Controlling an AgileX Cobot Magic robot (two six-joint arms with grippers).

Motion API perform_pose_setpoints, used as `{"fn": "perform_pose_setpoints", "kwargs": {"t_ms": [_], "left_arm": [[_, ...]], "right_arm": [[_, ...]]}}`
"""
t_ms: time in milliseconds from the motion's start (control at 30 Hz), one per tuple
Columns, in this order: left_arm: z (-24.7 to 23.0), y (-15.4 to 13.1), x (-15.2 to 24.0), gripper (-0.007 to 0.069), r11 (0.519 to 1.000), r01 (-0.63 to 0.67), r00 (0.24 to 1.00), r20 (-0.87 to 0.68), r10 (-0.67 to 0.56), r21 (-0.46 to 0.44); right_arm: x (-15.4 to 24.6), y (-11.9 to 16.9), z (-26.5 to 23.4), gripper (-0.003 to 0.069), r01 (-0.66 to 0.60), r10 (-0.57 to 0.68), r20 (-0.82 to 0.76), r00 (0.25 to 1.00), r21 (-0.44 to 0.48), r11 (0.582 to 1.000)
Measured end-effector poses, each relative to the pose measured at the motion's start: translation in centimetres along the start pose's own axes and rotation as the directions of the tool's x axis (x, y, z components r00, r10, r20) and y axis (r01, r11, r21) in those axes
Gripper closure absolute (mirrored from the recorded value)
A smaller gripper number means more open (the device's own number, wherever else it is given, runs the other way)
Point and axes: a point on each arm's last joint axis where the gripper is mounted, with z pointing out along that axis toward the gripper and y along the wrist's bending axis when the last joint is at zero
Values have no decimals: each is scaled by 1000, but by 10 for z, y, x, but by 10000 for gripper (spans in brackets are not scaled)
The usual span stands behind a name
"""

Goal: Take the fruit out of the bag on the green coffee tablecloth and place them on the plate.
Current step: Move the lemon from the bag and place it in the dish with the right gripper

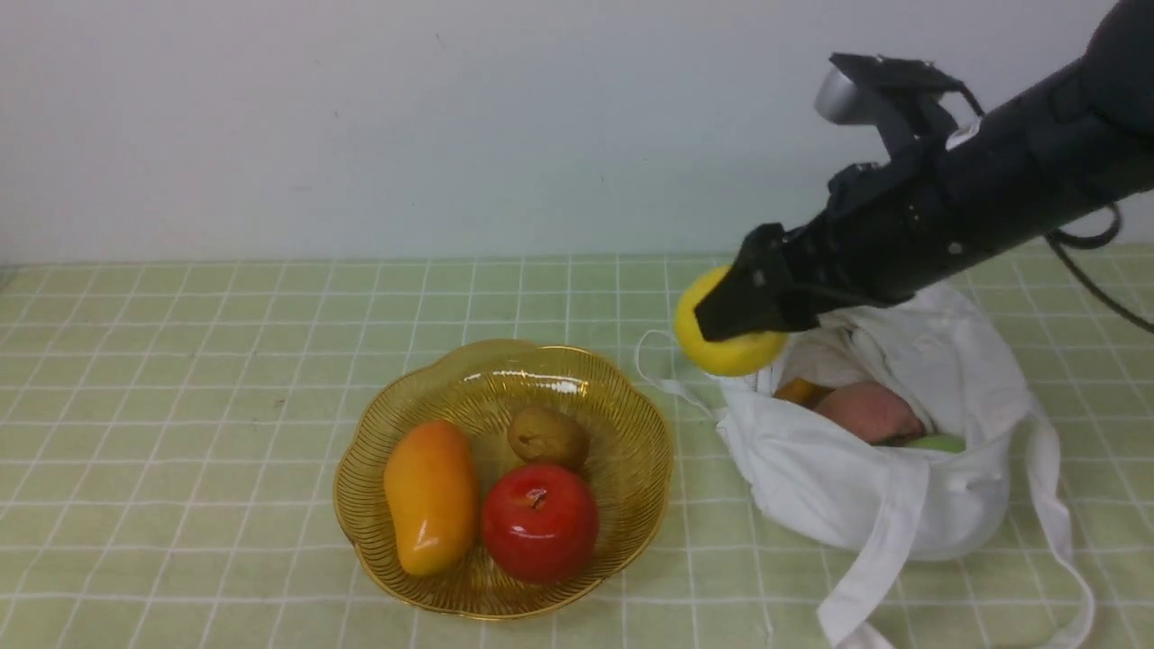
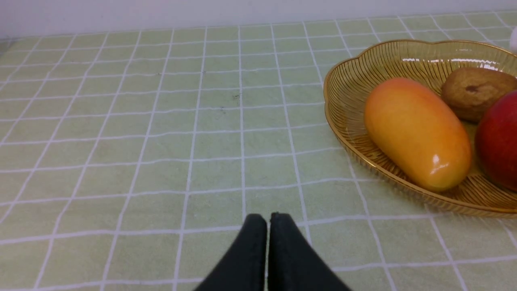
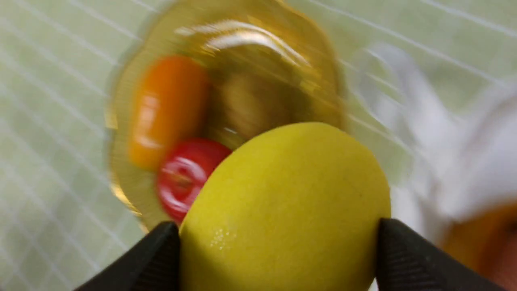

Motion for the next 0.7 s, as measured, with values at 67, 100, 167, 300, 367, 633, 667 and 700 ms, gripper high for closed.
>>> {"fn": "perform_pose_setpoints", "kwargs": {"t_ms": [67,100,167,300,367,633,667,700], "left_arm": [[0,0,0,633,1000,0,1000,0,0,0],[0,0,0,633,1000,0,1000,0,0,0],[0,0,0,633,1000,0,1000,0,0,0],[0,0,0,633,1000,0,1000,0,0,0],[0,0,0,633,1000,0,1000,0,0,0],[0,0,0,633,1000,0,1000,0,0,0],[0,0,0,633,1000,0,1000,0,0,0],[0,0,0,633,1000,0,1000,0,0,0]], "right_arm": [[-3,11,19,101,64,-63,27,998,-47,997],[-4,11,21,101,66,-64,35,997,-48,997],[-4,16,46,101,102,-100,46,994,-45,994],[0,5,81,101,84,-84,37,996,-3,996],[4,-3,96,101,65,-65,17,998,13,998],[22,-21,131,101,45,-43,-75,996,31,998],[24,-23,133,101,46,-43,-85,995,34,998],[26,-24,135,101,50,-46,-93,995,38,998]]}}
